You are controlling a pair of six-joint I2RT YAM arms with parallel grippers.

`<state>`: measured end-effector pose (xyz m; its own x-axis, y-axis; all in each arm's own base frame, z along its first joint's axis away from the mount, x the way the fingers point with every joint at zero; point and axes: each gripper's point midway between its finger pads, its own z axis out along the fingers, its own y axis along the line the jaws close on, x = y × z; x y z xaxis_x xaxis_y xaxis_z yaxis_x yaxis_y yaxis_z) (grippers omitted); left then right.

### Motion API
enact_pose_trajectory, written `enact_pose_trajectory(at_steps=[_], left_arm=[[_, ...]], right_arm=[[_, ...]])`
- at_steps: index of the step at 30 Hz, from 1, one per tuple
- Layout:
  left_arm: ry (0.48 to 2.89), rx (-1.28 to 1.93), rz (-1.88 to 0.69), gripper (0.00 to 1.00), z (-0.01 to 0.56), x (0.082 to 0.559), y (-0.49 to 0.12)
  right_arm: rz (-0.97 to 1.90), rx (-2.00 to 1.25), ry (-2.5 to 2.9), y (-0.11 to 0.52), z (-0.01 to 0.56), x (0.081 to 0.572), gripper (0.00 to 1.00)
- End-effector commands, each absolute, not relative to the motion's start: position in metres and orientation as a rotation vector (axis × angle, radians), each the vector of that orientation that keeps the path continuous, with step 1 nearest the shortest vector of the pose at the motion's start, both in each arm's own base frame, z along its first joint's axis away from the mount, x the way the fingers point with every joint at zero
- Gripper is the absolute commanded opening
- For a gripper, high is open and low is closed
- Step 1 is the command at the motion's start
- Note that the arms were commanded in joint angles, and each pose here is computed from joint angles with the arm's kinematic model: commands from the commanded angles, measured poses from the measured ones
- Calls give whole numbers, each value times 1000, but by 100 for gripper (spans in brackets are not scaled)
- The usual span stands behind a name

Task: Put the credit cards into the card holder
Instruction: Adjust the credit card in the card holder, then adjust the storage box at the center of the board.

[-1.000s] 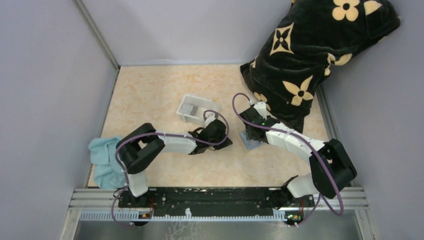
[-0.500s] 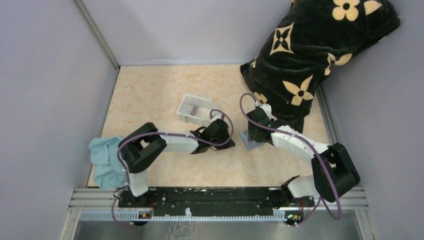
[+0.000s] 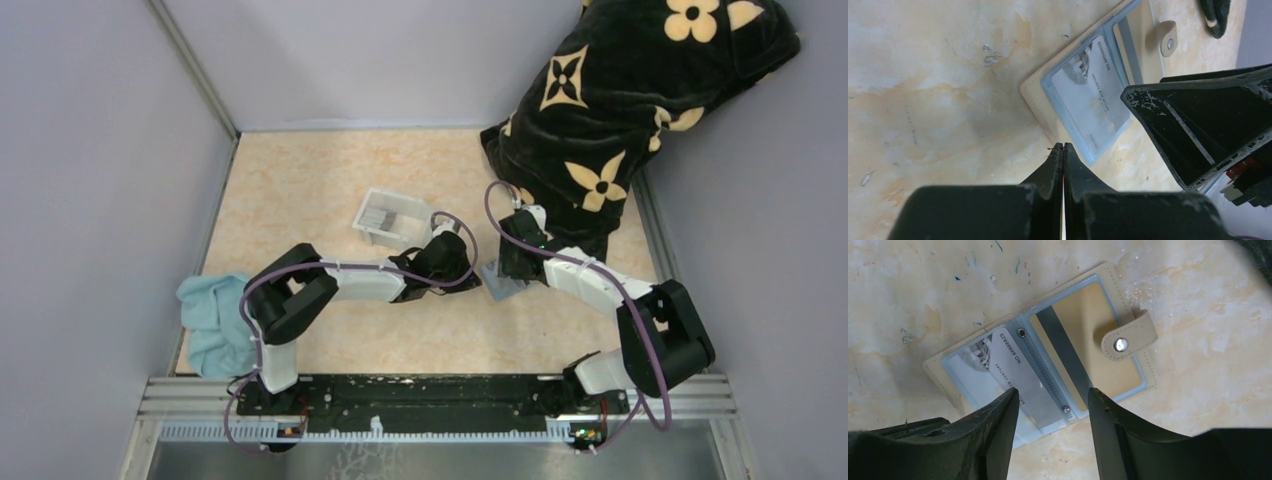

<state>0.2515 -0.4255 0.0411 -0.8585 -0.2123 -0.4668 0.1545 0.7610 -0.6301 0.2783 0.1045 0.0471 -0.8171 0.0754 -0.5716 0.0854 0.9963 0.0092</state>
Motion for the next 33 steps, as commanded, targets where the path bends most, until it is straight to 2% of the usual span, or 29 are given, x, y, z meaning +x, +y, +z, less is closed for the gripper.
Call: enact_pose_trajectory(at_steps=[1,7,9,12,15,19,22,27,33], left_arm=[[2384,-50,-856,0,54,256,-411],[2321,-64,-819,0,71,265,-400],[2291,-83,-819,0,84,266,-396],[2206,-134,-734,3,112,275,-370],[2094,-197,-609,14,145,284,-332],[2001,-295,-457,50,173,295,-284],[2000,-382,-385,60,173,299,-256],[2063,-576,-323,63,144,304,-209],[2073,-764,-324,60,110,303,-170]], right_arm=[[20,113,2461,112,68,301,54],[83,101,2455,124,75,314,50],[136,75,2426,134,86,322,46],[253,15,2367,157,116,339,46],[350,-49,2291,188,153,359,50],[381,-168,2267,231,171,381,53],[433,-280,2245,268,179,396,56],[554,-442,2186,319,191,417,59],[617,-563,2156,354,186,440,59]])
